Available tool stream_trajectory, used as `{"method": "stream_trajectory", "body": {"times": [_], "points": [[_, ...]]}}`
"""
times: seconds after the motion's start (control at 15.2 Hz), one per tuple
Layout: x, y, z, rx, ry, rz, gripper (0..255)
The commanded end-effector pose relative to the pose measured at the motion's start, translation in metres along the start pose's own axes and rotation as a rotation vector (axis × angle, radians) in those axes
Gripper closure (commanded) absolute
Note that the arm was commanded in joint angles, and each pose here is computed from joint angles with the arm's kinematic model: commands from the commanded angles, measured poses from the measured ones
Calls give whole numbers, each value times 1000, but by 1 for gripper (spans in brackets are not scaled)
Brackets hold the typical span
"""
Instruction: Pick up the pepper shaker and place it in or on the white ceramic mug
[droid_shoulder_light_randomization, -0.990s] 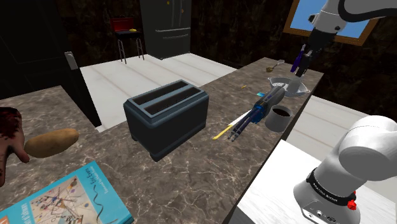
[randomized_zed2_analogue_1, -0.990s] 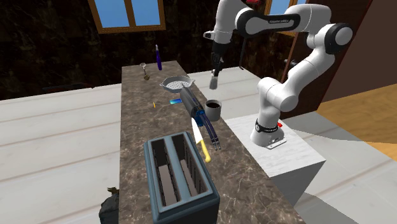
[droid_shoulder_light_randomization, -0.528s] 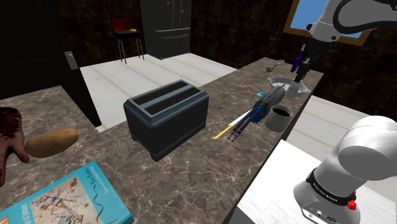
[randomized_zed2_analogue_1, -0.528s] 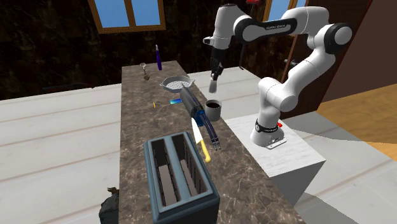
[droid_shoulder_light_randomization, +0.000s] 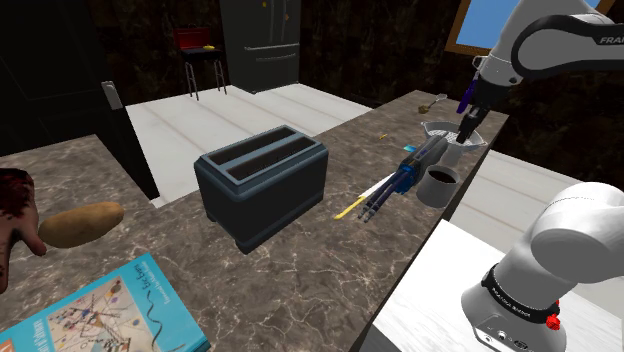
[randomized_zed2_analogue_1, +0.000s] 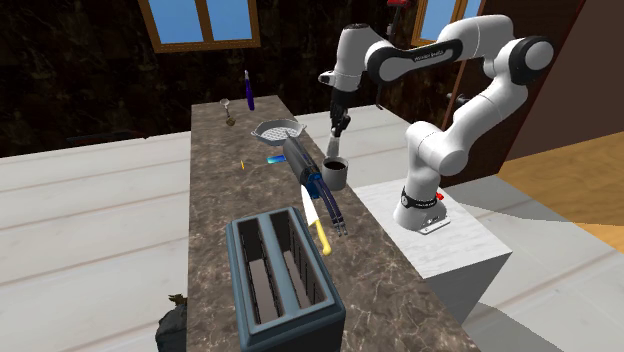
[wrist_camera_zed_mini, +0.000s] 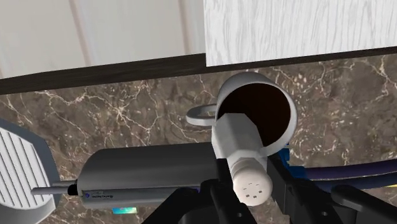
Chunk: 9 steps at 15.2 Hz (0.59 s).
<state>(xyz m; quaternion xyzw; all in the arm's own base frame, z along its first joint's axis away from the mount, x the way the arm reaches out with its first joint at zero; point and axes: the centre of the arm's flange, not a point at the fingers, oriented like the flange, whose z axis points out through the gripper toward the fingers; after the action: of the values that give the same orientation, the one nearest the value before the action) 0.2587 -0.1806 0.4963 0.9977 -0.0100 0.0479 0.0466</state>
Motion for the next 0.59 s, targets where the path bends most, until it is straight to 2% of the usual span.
{"method": "stream_trajectory", "body": {"times": [0.0,0.26,0.53], "points": [[-2,0,10,0,1,0,255],[-4,-2,33,0,1,0,255],[-4,-2,33,0,1,0,255]]}}
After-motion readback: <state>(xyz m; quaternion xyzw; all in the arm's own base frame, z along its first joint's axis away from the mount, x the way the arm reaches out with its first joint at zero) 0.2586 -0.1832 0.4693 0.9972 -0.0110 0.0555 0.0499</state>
